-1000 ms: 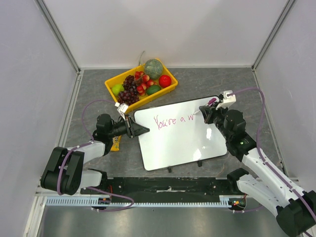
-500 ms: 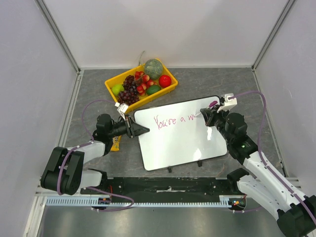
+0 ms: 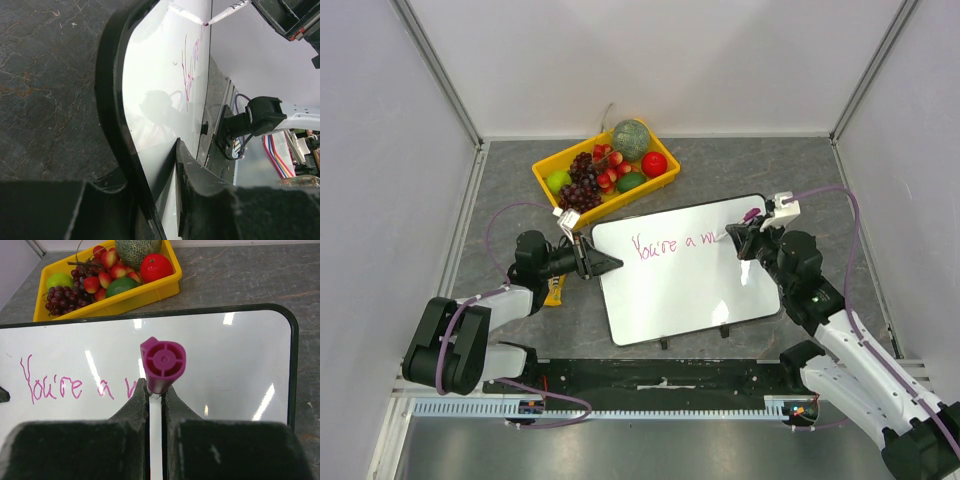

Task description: Write a sentence on the whiteboard

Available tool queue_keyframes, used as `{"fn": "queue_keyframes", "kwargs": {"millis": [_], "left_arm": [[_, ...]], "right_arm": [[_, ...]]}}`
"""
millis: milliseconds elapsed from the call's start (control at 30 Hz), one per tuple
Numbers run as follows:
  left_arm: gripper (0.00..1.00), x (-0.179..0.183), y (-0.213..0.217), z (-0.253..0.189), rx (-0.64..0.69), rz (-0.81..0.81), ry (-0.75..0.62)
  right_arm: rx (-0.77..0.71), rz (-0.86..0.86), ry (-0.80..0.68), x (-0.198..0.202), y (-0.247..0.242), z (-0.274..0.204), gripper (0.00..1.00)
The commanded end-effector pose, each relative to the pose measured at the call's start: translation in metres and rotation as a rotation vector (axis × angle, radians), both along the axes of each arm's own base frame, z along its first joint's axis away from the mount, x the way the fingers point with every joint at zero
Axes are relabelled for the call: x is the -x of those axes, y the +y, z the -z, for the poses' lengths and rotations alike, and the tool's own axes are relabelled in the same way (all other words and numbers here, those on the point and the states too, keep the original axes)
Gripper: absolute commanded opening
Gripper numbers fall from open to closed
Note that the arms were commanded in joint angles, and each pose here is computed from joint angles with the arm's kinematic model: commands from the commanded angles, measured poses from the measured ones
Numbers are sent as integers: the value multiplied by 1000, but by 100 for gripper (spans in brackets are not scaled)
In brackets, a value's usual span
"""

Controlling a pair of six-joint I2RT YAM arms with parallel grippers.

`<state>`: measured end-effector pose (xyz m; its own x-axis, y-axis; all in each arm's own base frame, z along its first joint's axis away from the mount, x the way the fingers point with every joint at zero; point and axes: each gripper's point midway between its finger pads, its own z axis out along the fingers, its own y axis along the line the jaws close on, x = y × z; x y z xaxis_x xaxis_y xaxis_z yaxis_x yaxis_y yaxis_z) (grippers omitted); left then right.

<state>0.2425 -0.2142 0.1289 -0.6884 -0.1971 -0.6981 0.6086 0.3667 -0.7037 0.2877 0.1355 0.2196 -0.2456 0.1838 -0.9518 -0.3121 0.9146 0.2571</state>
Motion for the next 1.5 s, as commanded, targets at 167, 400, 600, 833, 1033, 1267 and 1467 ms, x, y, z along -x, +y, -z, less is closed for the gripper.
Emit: {"fn": "queue_keyframes", "kwargs": {"millis": [167,400,600,833,1033,1267,1467], "left_arm": [[2,1,1,26,-107,18,-80],[2,1,1,25,-106,21,-84],[2,1,1,25,-105,21,-84],[2,1,1,25,-105,21,-82],[2,1,1,25,-105,21,-82],[2,1,1,26,-106,20,-81],[2,1,0,26,-106,21,-81]], "right_arm": [[-46,6,-120,-4,0,-57,0],[-47,34,-111,-20,2,-56,0],[-42,50,-95,-28,3,-47,0],[-32,65,-78,-29,1,-38,0],[-46,47,-99,-23,1,-46,0],[-37,43,-100,-16,-2,-47,0],[-15,51,-76,-17,-4,-33,0]]}}
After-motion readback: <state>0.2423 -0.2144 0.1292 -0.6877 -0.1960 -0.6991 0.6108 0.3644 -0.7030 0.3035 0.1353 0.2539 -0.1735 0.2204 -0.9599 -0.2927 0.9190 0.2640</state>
